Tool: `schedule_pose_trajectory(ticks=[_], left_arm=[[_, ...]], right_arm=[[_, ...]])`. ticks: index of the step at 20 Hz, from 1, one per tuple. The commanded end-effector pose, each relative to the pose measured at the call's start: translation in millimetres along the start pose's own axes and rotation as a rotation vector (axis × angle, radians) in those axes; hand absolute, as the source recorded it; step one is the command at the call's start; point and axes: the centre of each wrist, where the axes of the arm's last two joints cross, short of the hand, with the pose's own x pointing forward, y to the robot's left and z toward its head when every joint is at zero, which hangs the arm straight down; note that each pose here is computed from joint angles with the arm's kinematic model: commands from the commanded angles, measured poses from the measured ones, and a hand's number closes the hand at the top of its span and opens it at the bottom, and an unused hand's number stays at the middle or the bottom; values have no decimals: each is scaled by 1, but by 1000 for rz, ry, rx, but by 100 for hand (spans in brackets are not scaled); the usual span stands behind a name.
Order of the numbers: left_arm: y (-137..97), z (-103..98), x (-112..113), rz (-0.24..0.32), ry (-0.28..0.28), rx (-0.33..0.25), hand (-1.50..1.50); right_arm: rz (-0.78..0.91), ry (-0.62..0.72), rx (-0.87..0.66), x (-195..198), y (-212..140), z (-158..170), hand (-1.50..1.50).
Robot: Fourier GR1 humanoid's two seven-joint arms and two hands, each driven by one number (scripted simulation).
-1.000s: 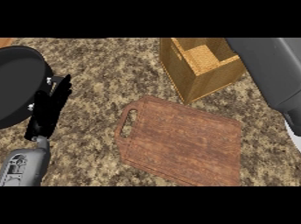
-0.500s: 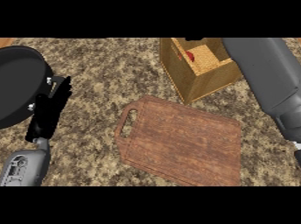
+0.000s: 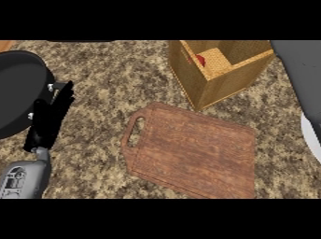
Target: Pick the bell pepper from the cutting board and place it in the basket
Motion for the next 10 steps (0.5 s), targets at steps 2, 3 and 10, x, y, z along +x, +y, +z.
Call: schedule_pose_trajectory(ticks=[2, 3, 10], left_arm=[[4, 5, -9, 1, 7, 10, 0], [-1, 2, -4, 0, -3, 13, 0], [11, 0, -5, 9, 5, 23, 0]], right_arm=[[-86, 124, -96, -21, -51, -10, -150], [-128, 121, -117, -28, -67, -11, -150], [-142, 159, -141, -113, -140, 3, -150]])
